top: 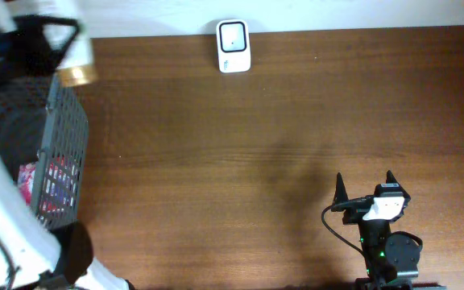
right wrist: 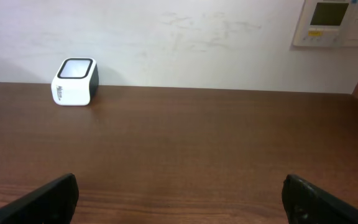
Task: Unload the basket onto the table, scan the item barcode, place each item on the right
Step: 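Lift the white tube out and place it on the table center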
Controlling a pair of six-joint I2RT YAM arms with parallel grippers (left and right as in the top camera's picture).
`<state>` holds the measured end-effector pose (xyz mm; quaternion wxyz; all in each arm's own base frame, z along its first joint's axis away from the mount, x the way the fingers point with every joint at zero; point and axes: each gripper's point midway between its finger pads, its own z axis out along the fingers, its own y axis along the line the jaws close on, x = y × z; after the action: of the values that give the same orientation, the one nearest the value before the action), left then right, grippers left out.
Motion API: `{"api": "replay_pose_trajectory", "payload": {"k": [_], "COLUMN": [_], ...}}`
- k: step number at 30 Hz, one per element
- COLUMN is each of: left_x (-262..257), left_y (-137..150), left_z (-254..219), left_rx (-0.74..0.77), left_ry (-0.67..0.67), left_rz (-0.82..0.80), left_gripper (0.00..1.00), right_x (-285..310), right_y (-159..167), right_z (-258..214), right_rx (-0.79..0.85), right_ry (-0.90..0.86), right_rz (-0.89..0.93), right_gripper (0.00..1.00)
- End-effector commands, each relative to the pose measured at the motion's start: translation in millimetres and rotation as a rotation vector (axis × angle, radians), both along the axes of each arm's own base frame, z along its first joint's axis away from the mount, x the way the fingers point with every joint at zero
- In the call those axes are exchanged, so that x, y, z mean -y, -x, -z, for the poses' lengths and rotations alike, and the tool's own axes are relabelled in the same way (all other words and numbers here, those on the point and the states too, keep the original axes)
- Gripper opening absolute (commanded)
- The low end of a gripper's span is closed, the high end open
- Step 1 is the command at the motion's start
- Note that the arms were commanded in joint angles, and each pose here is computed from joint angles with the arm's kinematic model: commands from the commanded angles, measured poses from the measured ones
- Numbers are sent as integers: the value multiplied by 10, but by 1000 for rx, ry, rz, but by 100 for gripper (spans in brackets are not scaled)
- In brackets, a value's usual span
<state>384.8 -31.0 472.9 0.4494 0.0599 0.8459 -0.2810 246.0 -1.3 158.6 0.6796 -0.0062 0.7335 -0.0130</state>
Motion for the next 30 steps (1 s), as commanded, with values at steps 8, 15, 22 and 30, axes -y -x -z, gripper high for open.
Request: {"api": "replay_pose_trajectory", "payload": {"k": [8,15,22,30], "left_x": [1049,2010,2578,2895], "left_y": [-599,-692,-580,-334], "left_z": [1528,2876,3909,4282], "left_rx": [-476,-721,-854,-890], "left_ry": [-220,-351,-440,-510], "left_rz": [-190,-51,21,93], "left_gripper": [0,6,12,51], "right_x": [-9,-9,-9,-9], "right_y": [0,0,0,0], "right_z": [36,35,35,36], "right_rx": [-5,-5,-5,-5], "right_ry": [-4,-4,-4,-4], "right_rz": [-3,-3,-3,-3], "right_gripper": [99,99,99,99]}}
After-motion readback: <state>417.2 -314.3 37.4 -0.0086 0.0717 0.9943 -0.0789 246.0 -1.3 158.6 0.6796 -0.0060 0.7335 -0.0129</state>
